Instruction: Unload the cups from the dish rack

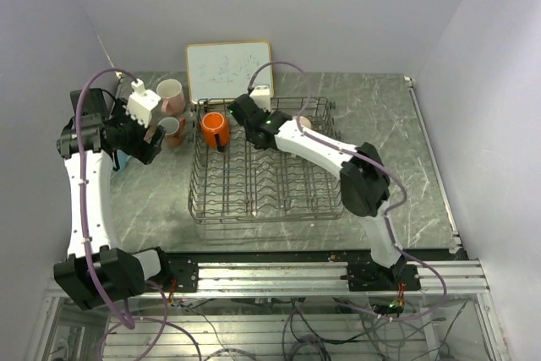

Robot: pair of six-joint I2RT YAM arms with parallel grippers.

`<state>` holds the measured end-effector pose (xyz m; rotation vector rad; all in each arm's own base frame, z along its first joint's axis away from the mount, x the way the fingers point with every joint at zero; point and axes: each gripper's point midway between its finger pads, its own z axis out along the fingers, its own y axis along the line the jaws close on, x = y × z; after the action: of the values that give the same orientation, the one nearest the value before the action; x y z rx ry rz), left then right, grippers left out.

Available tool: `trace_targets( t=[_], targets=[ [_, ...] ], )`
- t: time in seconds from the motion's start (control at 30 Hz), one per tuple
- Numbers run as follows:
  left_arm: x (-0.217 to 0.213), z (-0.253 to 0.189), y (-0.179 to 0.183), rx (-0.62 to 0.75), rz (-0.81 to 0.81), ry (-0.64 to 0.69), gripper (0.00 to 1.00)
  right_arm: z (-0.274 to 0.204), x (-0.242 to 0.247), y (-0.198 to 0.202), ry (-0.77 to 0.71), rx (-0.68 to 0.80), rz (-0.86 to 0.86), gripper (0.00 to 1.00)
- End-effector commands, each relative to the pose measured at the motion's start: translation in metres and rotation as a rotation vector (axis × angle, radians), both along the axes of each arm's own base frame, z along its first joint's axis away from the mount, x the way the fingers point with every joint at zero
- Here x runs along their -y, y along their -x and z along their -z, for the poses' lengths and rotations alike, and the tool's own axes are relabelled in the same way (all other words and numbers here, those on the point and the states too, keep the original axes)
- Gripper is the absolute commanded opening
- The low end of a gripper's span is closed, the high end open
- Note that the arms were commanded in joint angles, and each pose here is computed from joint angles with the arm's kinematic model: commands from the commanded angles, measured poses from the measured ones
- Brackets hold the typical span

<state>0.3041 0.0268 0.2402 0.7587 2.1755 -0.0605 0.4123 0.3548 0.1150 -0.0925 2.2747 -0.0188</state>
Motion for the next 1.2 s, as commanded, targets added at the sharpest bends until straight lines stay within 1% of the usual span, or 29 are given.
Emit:
trace_targets(
  t=[0.0, 0.13, 0.3, 0.4, 0.53, 0.67, 0.77, 0.87, 0.93, 1.03, 1.07, 1.17],
  targets=[
    [0.020, -0.004, 0.005, 0.097, 0.144, 0.009, 0.99, -0.094, -0.005, 0.004, -0.221, 0.140, -0.030, 0.00],
    [0.031, 0.001, 0.016, 0.135, 0.232, -0.004, 0.99, -0.102, -0.009, 0.021, -0.319, 0.101, -0.083, 0.00],
    [0.041, 0.003, 0.026, 0.228, 0.335, -0.056, 0.99, -0.114, -0.019, 0.046, -0.450, 0.035, -0.154, 0.00],
    [0.044, 0.003, 0.026, 0.289, 0.363, -0.075, 1.00, -0.124, -0.030, 0.063, -0.552, -0.006, -0.210, 0.00],
    [0.053, 0.001, 0.024, 0.361, 0.398, -0.062, 0.97, -0.140, -0.052, 0.088, -0.718, -0.090, -0.302, 0.00],
    [0.079, -0.007, 0.020, 0.461, 0.424, -0.021, 0.97, -0.165, -0.068, 0.108, -0.884, -0.142, -0.377, 0.00],
    [0.103, -0.006, 0.022, 0.488, 0.493, -0.046, 0.98, -0.178, -0.079, 0.120, -0.976, -0.191, -0.421, 0.00],
    [0.110, -0.003, 0.025, 0.488, 0.536, -0.080, 0.98, -0.189, -0.086, 0.134, -1.077, -0.246, -0.464, 0.00],
    [0.110, -0.004, 0.029, 0.512, 0.551, -0.099, 0.98, -0.190, -0.091, 0.146, -1.154, -0.314, -0.484, 0.00],
    [0.112, -0.014, 0.036, 0.591, 0.563, -0.121, 0.97, -0.193, -0.098, 0.160, -1.255, -0.395, -0.531, 0.00],
    [0.114, -0.018, 0.041, 0.627, 0.573, -0.121, 0.97, -0.200, -0.100, 0.164, -1.316, -0.418, -0.546, 0.00],
    [0.116, -0.032, 0.053, 0.751, 0.589, -0.168, 0.96, -0.210, -0.104, 0.174, -1.419, -0.481, -0.583, 0.00]
  ],
)
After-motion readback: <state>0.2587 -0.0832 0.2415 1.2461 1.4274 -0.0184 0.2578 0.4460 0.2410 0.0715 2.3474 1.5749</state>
